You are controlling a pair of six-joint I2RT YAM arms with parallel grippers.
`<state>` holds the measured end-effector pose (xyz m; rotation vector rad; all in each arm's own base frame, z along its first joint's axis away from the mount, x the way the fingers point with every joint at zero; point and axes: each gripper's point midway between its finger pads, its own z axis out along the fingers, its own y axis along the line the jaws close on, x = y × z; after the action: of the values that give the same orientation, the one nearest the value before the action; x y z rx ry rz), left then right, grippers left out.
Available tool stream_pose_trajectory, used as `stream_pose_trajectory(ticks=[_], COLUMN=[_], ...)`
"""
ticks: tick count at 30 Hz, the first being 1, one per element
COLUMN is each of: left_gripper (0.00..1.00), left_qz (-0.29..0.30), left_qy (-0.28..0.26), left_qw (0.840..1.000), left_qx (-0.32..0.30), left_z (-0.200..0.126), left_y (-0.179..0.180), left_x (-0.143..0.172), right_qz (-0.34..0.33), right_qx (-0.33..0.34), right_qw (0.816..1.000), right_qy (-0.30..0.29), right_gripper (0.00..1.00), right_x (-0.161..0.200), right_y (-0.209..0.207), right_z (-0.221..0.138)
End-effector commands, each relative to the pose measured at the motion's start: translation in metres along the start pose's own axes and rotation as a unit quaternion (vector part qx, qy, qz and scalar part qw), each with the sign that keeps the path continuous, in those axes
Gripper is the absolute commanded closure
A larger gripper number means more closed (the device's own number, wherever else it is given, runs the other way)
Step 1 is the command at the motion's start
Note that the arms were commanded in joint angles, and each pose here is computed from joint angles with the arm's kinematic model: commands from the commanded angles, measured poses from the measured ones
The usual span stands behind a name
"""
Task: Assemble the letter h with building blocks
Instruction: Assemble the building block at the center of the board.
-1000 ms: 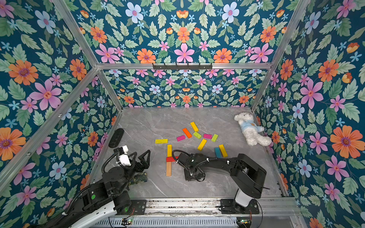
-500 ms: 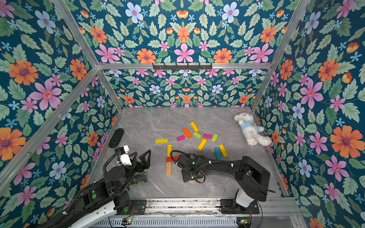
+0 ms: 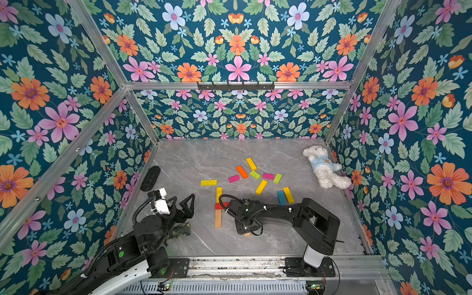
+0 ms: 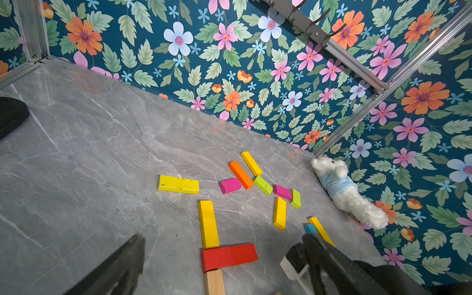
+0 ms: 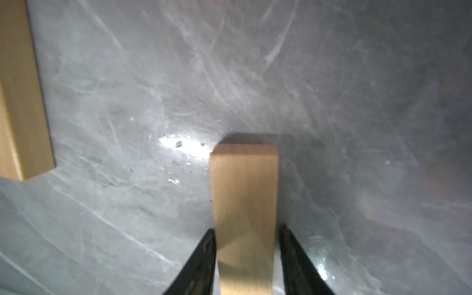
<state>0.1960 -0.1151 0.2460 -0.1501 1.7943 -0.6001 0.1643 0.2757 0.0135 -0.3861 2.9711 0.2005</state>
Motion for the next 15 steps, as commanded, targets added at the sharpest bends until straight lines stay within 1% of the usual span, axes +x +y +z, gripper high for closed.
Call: stream_pose_trajectory(ticks=[1, 3, 7, 11, 15], left_gripper=[0.01, 0.01, 0.01, 0.01, 0.01], left_qz=[-0.004, -0.004, -0.003, -0.002, -0.004], left_qy=[-0.011, -0.011, -0.011, -0.011, -0.013], left_qw=[1.000, 1.000, 1.000, 1.000, 1.000], left_qx=[-0.005, -0.005, -0.005, -0.006, -0.005], left_z=[-0.001, -0.001, 0.000, -0.001, -0.001], left_y=[0.002, 0.002, 0.001, 0.002, 0.003], left_x=[-0.005, -0.005, -0.005, -0.005, -0.005], right_qz=[0.002, -0.001, 0.003, 0.029, 0.036], right_qx=[-0.012, -0.012, -0.009, -0.009, -0.004], right_qw=[1.000, 1.000, 1.000, 1.000, 0.999], right_qy=[0.012, 0.005, -0.006, 0.003, 0.013], right_gripper=[0.66, 0.69, 0.70, 0.71, 0.73], right_x=[0.003, -0.003, -0.019, -0.028, -0.034], right_y=[0.006, 0.009, 0.014, 0.018, 0.022], right_z=[0.008, 0.006, -0.001, 0.001, 0.005])
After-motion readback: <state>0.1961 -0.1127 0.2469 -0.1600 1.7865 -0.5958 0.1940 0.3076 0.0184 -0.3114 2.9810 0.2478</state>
